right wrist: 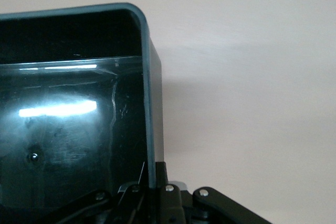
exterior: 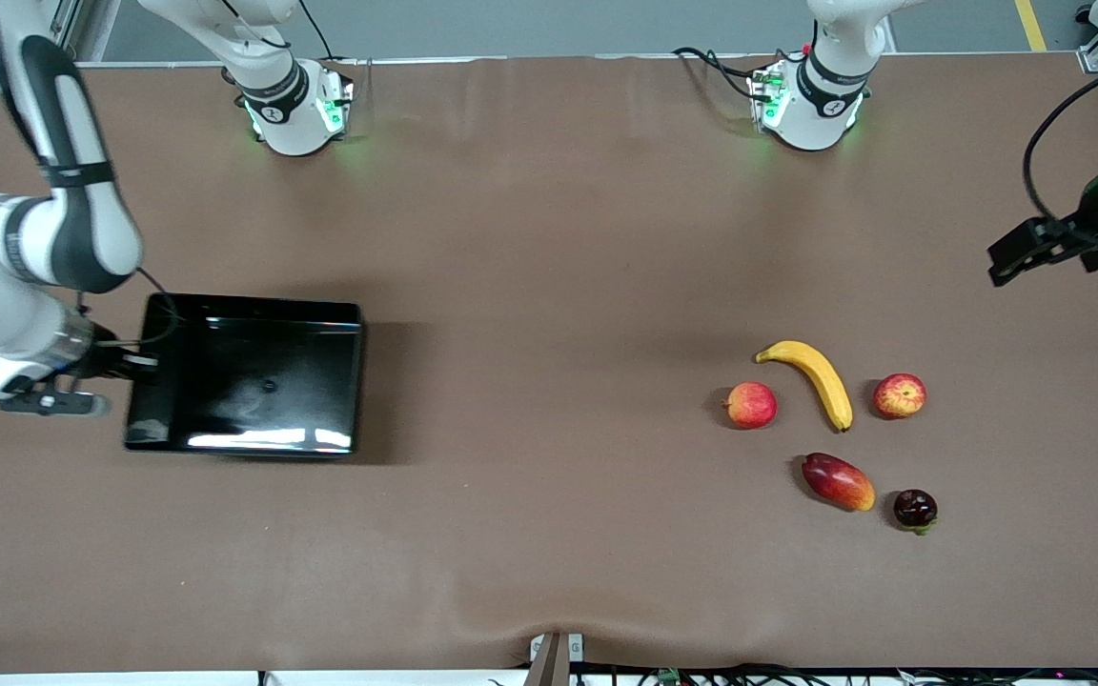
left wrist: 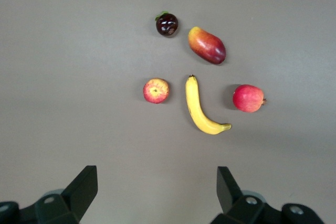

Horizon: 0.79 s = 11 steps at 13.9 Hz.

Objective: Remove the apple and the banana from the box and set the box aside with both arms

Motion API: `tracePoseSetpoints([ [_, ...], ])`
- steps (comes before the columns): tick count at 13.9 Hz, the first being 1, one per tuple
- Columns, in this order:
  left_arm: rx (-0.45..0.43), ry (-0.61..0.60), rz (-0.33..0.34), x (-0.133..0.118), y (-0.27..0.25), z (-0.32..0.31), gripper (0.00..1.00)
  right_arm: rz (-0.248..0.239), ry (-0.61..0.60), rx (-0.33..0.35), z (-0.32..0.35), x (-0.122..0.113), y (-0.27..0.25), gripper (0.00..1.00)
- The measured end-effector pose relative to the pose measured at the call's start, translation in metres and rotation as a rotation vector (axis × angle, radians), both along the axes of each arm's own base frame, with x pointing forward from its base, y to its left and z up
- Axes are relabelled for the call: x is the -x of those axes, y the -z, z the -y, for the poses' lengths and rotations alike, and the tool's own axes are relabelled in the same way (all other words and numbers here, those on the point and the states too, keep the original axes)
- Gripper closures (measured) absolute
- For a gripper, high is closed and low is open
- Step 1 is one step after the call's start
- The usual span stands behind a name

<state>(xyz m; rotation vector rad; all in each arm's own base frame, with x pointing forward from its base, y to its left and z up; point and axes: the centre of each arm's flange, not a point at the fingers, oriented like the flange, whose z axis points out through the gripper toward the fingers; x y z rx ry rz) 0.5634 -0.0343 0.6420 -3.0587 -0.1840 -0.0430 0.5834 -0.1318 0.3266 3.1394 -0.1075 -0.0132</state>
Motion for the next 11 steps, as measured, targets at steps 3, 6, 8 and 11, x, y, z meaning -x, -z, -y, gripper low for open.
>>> tracePoseSetpoints([
  [3,0.023,-0.004,-0.005,0.021,-0.006,0.002,0.0,0.002,0.075,-0.006,0.058,0.017,0.009,0.96],
  [6,0.034,0.002,-0.007,0.036,-0.013,0.008,0.0,0.03,0.069,-0.04,0.089,0.018,0.031,0.96],
  [8,0.05,0.001,-0.008,0.038,-0.015,0.009,0.0,0.043,0.04,-0.068,0.108,0.014,0.049,0.96],
  [11,0.054,0.0,-0.021,0.039,-0.011,0.009,0.0,0.054,0.014,-0.067,0.148,0.009,0.071,0.96],
])
